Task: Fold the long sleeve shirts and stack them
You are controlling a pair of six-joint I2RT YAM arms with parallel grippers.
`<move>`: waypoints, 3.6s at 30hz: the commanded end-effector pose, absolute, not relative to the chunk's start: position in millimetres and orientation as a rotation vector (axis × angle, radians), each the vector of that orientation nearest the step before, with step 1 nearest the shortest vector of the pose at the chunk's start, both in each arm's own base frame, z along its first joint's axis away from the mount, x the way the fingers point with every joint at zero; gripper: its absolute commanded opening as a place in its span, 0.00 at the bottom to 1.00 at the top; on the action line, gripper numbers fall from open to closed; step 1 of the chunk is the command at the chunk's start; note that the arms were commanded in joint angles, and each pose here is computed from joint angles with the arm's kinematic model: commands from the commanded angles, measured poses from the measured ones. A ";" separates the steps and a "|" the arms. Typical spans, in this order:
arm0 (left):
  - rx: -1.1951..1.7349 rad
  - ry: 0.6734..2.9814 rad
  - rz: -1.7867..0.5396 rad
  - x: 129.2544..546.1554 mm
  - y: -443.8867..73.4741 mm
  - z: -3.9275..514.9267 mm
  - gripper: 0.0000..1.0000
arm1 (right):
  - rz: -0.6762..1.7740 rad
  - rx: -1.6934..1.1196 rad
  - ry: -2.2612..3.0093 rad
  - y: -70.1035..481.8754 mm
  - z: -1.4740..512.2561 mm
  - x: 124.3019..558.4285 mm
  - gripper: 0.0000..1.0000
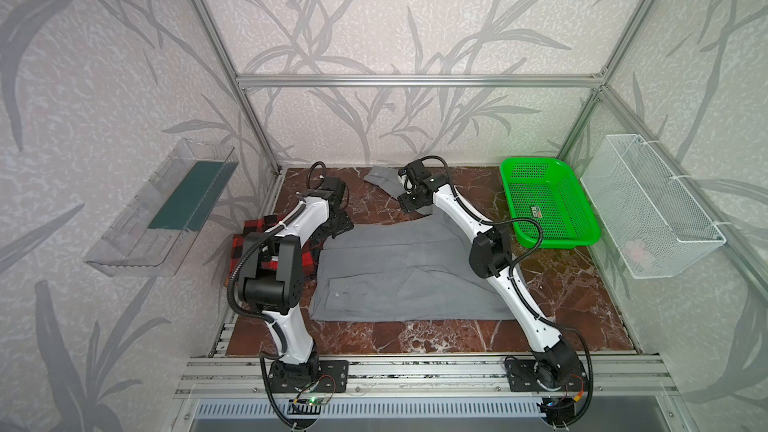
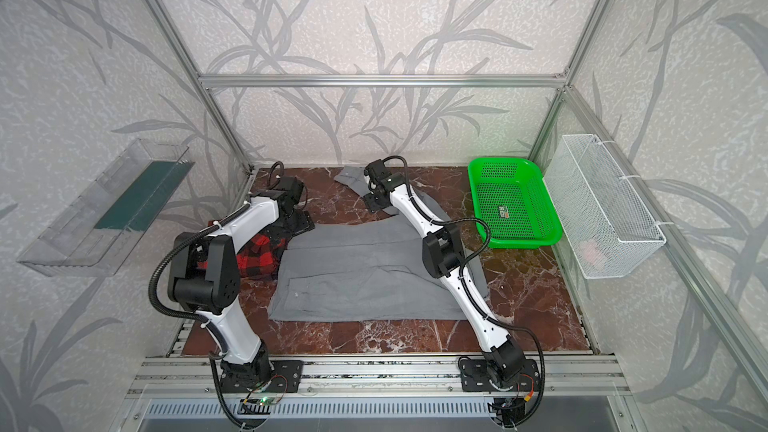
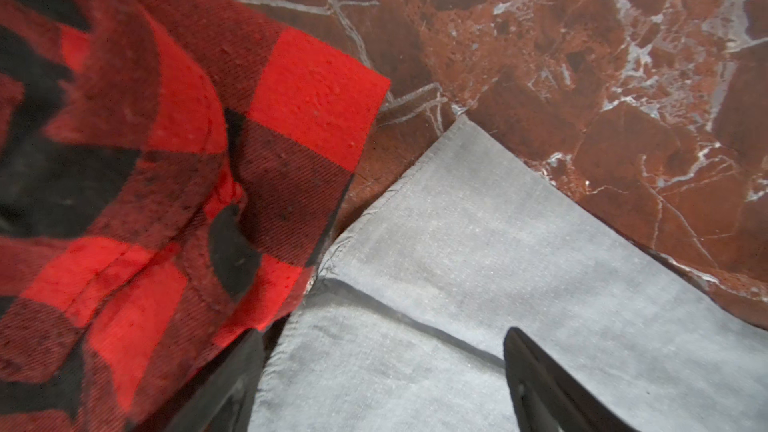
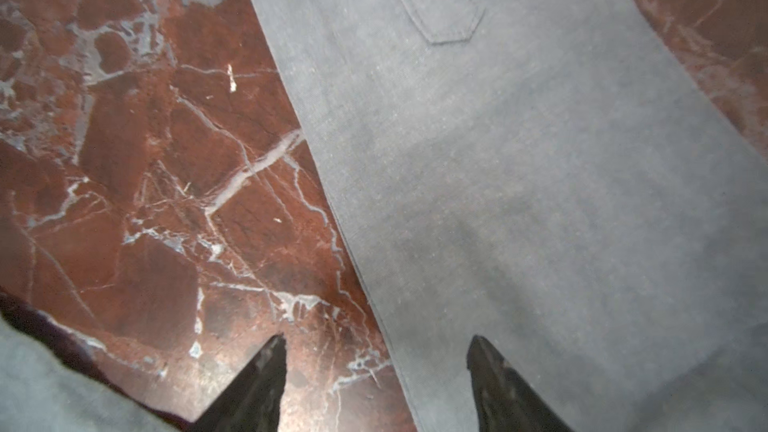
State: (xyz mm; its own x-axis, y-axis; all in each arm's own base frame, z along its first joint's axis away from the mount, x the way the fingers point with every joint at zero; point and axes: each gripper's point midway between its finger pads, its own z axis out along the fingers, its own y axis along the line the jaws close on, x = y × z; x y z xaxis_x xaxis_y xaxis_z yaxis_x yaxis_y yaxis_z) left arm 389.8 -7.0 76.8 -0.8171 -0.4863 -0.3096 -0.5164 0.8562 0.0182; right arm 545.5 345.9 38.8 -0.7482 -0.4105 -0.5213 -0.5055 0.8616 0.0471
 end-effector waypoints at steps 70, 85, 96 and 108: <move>-0.781 2.750 0.046 386.6 -12.7 77.0 0.88 | 0.288 -0.857 2.727 358.5 -14.2 483.2 0.37; -0.775 2.744 0.023 386.3 -15.3 79.5 0.87 | 0.042 -0.856 2.714 307.1 43.1 486.5 0.00; -0.772 2.740 0.024 387.1 -14.7 81.3 0.87 | 0.506 -0.727 2.599 398.5 64.3 484.1 0.71; -0.772 2.740 0.017 387.2 -15.6 82.1 0.87 | 0.521 -0.744 2.592 428.6 25.5 478.1 0.69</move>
